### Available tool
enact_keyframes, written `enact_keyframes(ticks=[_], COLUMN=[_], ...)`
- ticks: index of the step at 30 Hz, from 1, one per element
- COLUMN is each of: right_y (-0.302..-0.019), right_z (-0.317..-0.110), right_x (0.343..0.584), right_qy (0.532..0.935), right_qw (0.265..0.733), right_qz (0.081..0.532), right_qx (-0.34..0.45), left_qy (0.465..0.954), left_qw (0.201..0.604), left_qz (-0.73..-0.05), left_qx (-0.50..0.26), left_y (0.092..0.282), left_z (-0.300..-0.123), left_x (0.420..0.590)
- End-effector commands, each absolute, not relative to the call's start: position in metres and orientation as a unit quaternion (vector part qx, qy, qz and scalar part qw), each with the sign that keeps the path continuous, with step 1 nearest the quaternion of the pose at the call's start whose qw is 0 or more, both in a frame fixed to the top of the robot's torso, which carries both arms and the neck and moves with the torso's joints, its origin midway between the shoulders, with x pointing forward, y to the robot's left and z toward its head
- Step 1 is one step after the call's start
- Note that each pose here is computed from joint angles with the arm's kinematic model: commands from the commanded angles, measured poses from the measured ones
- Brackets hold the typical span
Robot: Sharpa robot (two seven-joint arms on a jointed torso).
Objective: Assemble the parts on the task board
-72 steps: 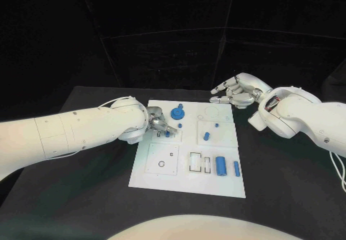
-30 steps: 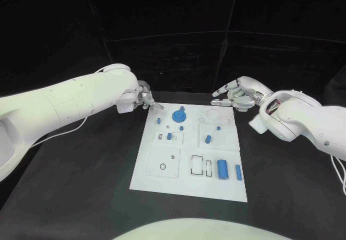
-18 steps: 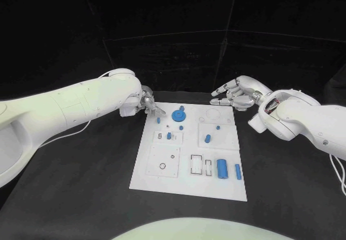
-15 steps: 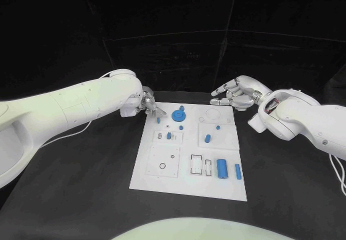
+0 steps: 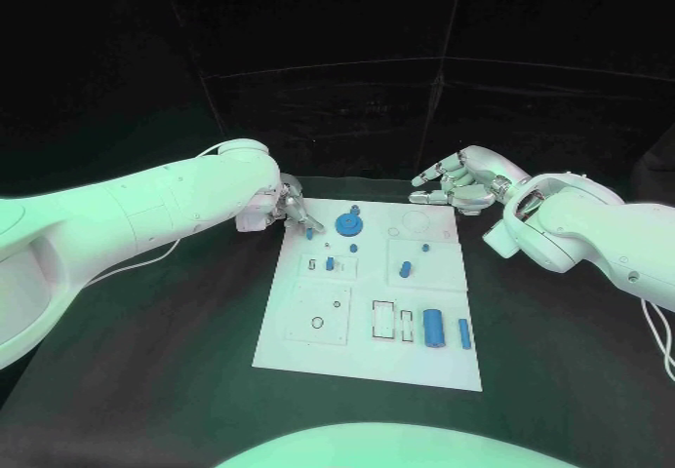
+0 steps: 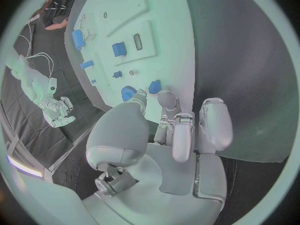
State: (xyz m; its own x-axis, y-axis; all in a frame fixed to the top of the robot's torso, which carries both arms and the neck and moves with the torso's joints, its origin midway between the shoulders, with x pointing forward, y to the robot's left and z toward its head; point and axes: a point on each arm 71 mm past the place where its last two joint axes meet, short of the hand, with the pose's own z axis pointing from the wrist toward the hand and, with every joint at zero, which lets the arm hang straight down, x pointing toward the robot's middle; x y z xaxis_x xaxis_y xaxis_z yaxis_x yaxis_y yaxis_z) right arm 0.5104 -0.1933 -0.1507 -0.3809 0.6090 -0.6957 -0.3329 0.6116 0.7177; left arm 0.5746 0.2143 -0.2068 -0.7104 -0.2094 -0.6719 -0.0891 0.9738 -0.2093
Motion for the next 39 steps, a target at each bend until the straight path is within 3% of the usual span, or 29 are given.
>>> enact_keyframes(ticks=[1, 27, 39], right_y=[-0.192, -0.192, -0.192], right_z=[-0.149, -0.15, -0.151], right_x=[0.51, 0.512, 0.512], right_qy=[0.71, 0.712, 0.714], right_qw=[0.547, 0.545, 0.544], right_qz=[0.434, 0.433, 0.432], right_qx=[0.092, 0.092, 0.092], left_qy=[0.924, 0.912, 0.906], left_qw=[0.367, 0.384, 0.388], left_qz=[-0.084, -0.114, -0.133], left_qx=[-0.071, -0.084, -0.106], left_y=[0.212, 0.209, 0.217], left_z=[-0.207, -0.205, -0.202], left_x=[0.574, 0.572, 0.563])
